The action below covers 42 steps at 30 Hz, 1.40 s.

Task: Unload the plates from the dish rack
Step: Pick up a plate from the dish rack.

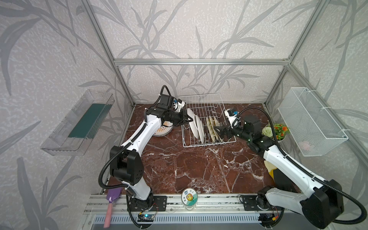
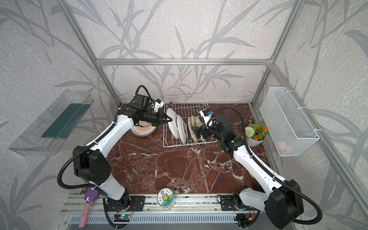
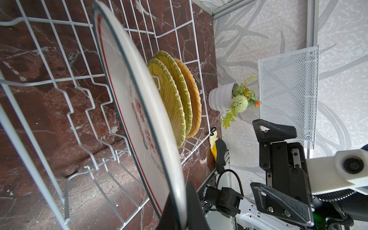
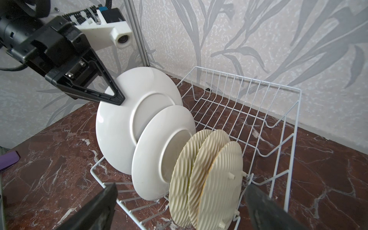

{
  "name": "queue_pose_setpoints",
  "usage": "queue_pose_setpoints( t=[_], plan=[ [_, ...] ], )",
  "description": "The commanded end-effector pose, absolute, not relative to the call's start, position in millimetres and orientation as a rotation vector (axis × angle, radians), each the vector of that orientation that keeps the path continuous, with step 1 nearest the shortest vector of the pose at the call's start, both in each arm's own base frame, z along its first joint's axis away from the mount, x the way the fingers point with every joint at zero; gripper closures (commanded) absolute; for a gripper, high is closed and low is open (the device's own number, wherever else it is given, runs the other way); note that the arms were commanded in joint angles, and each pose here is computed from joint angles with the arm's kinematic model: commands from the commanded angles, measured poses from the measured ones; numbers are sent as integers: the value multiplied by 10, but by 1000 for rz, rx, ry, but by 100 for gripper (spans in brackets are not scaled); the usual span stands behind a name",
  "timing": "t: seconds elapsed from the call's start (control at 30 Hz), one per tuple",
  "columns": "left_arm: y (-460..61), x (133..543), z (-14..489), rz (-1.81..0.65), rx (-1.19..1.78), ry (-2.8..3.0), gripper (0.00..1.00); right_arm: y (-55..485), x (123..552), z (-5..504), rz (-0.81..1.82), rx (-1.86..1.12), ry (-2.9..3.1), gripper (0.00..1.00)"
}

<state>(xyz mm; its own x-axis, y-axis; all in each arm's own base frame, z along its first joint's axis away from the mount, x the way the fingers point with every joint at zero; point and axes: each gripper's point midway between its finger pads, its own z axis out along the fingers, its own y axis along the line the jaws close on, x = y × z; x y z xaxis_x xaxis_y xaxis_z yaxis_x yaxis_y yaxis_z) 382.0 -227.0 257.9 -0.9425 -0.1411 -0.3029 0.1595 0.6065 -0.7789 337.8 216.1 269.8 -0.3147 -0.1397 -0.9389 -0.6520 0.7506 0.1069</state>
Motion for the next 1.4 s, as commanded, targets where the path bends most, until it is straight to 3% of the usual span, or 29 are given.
queue_pose_setpoints(
  t=[0.0,1.07,1.37],
  plan=[
    [-2157,3804,2880,-1186,43,2440,100,2174,3328,2830,595,-609,1799,1],
    [-1884,3810,3284,-974,68,2382,100,2196,3325,2881,609,-602,1787,1],
    [-1721,3856,3581,-762,185,2335,100,2151,3345,3031,622,-534,1802,1]
  ],
)
